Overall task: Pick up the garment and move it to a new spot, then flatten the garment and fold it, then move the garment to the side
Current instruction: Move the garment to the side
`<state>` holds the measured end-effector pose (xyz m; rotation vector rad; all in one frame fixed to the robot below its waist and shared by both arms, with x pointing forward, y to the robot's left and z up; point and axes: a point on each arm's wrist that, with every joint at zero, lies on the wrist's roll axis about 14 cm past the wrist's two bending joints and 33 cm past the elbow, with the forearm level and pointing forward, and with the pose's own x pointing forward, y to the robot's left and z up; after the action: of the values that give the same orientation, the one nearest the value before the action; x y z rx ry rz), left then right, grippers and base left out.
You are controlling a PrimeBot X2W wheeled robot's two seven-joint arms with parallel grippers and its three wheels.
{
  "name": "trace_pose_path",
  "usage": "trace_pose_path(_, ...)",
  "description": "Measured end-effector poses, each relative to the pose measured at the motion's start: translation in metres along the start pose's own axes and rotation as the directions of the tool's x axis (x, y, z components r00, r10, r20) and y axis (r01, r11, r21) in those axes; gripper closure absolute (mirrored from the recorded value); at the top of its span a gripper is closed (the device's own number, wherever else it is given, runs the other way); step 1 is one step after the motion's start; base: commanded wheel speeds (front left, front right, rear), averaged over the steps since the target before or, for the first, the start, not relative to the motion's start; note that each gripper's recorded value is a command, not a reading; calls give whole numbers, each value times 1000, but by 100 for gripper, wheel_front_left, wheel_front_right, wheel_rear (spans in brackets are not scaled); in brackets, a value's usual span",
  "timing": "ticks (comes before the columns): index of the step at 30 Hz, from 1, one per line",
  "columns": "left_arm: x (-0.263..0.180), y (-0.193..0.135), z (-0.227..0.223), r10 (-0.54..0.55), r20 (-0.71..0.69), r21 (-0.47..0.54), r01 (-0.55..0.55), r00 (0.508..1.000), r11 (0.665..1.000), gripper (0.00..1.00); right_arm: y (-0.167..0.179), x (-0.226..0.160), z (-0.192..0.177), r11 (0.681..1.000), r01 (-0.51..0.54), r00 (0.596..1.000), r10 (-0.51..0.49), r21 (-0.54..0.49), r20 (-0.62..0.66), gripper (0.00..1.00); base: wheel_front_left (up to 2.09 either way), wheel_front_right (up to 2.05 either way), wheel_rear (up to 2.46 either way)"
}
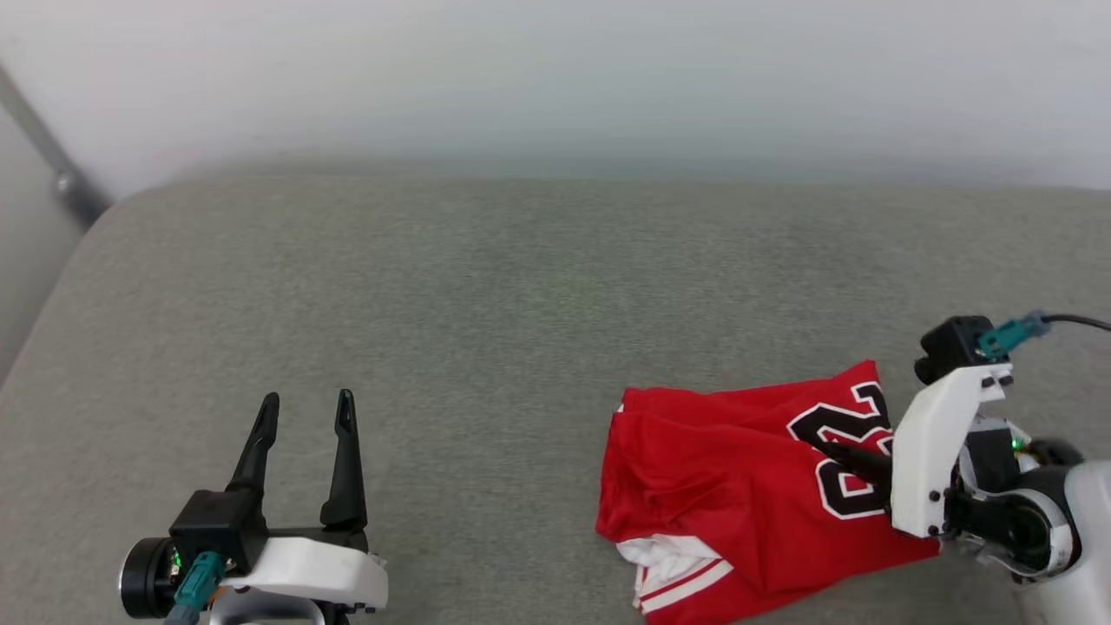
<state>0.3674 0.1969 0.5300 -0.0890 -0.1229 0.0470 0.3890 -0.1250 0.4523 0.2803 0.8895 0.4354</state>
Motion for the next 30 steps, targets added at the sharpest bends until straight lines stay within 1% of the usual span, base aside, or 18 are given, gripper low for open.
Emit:
trace_pose_path(2, 4, -11, -3, -36, -4, -2, 36, 999, 999, 0, -12, -14, 4, 989, 86, 996, -85, -123, 7, 100, 0, 0, 0)
trace_pose_path(4, 10, -22, -5, -71, -7, -5, 71, 997, 997, 0, -23, -28, 11, 975, 139, 990, -136, -176, 32, 100, 0, 0, 0)
trace_pose_path(7, 20, -43, -7, -135, -4, -12, 135, 991, 991, 0, -42, -47, 13, 956, 215, 977, -207, -199, 57, 100, 0, 0, 0)
trace_pose_path(8, 24, -51, -7, -161, -1, -15, 161, 987, 987, 0, -51, -55, 14, 946, 251, 968, -242, -207, 68, 100, 0, 0, 0)
trace_pose_path(11, 39, -79, -7, -237, 14, -24, 238, 971, 971, 0, -75, -78, 24, 921, 337, 940, -319, -194, 119, 100, 0, 0, 0)
trace_pose_path(12, 59, -106, -6, -315, 38, -15, 316, 948, 949, 0, -104, -100, 36, 892, 423, 902, -397, -162, 171, 100, 0, 0, 0)
trace_pose_path(15, 84, -131, -10, -384, 51, -4, 385, 922, 923, 0, -139, -111, 41, 861, 496, 862, -474, -110, 180, 100, 0, 0, 0)
trace_pose_path(17, 101, -147, -14, -429, 58, 2, 429, 902, 903, 0, -166, -115, 42, 835, 546, 830, -528, -69, 179, 100, 0, 0, 0)
trace_pose_path(20, 121, -173, -26, -497, 60, 4, 497, 866, 868, 0, -209, -124, 38, 779, 627, 771, -617, -14, 159, 100, 0, 0, 0)
trace_pose_path(25, 146, -204, -55, -578, 45, -4, 579, 815, 815, 0, -275, -141, 38, 659, 750, 646, -749, 61, 147, 100, 0, 0, 0)
trace_pose_path(27, 151, -212, -68, -599, 33, -21, 600, 800, 800, 0, -295, -143, 37, 618, 782, 603, -784, 88, 149, 100, 0, 0, 0)
trace_pose_path(28, 153, -215, -75, -603, 26, -29, 604, 797, 797, 0, -303, -143, 38, 599, 796, 584, -797, 85, 155, 100, 0, 0, 0)
trace_pose_path(30, 157, -219, -88, -614, 13, -41, 614, 789, 788, 0, -317, -140, 40, 571, 816, 550, -816, 95, 177, 100, 0, 0, 0)
